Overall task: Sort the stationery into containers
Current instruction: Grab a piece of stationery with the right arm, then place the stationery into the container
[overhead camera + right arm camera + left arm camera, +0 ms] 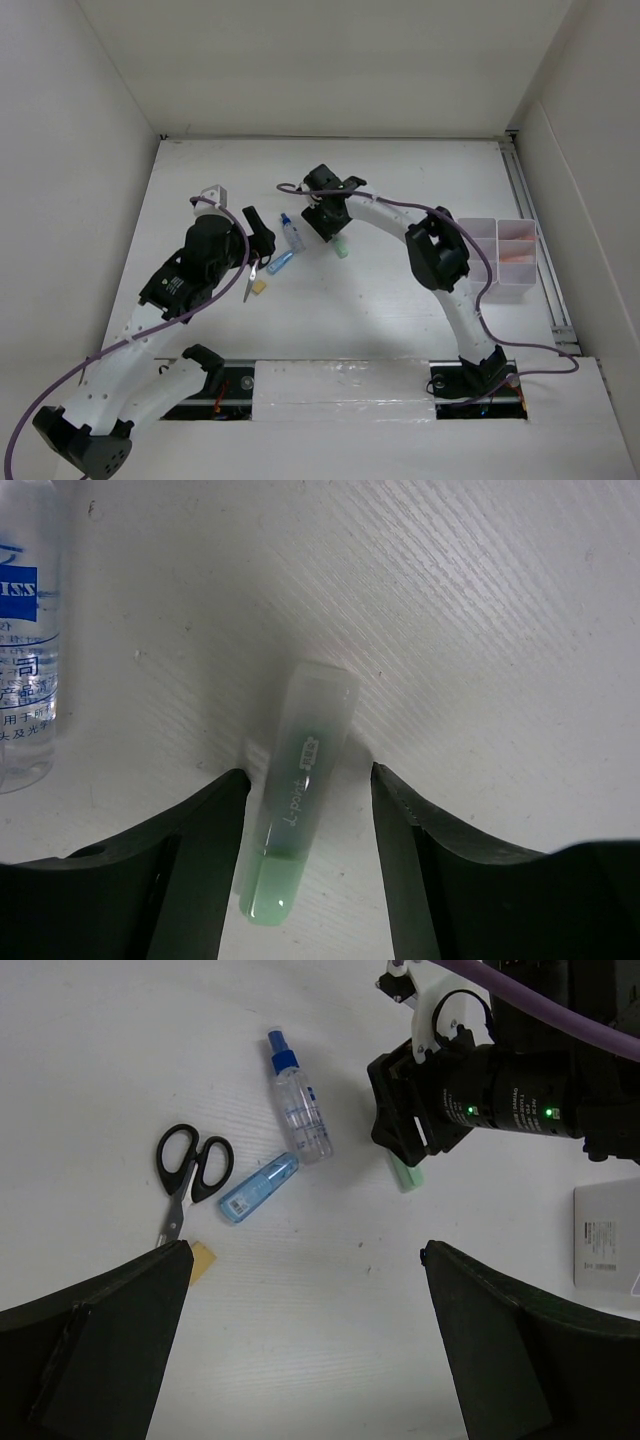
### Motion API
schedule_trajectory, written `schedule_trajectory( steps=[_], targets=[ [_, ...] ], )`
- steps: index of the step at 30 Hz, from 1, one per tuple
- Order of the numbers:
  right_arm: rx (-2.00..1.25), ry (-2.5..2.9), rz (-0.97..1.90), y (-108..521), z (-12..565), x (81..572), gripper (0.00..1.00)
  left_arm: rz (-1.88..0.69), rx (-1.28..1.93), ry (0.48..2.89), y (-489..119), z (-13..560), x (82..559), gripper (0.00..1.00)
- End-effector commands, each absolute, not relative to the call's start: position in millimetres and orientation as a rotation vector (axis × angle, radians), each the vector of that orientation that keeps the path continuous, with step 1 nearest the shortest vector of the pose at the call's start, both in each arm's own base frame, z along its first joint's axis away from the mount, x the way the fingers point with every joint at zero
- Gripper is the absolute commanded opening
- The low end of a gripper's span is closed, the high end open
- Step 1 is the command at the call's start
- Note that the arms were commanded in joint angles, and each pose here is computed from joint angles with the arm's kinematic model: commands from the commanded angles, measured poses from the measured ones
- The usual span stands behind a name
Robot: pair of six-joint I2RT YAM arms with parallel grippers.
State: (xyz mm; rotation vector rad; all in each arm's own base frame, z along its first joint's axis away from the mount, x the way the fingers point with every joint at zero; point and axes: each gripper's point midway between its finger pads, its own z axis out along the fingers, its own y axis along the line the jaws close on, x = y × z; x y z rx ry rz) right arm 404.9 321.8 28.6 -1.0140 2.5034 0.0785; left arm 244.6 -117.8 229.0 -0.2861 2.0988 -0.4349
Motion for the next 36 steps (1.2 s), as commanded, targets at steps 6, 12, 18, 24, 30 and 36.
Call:
schedule_trajectory(
  steps=[6,12,18,24,30,36],
  targets=[
    [-1.119,2.642,0.069,316,-17,382,0.57,-0.464,-0.274,2.041,-119,246,248,1.0],
    [-1.139,2.694,0.134,318,-19,375,0.23,-0.464,-0.274,2.041,-119,246,248,1.0],
    [-0.998,2.577,0.212,328,12,399,0.0,-0.464,-0.274,2.041,-119,246,248,1.0],
    [-0.228,2.168,0.433,281,174,456,0.0,-0.464,-0.274,2.041,-119,246,248,1.0],
    [0.303,1.904,0.537,181,256,456,0.0,-0.456,-0.28,2.038,-118,246,249,1.0],
    [0.792,1.626,0.181,44,288,416,0.0,-0.439,-0.287,2.042,-115,244,248,1.0]
  ],
)
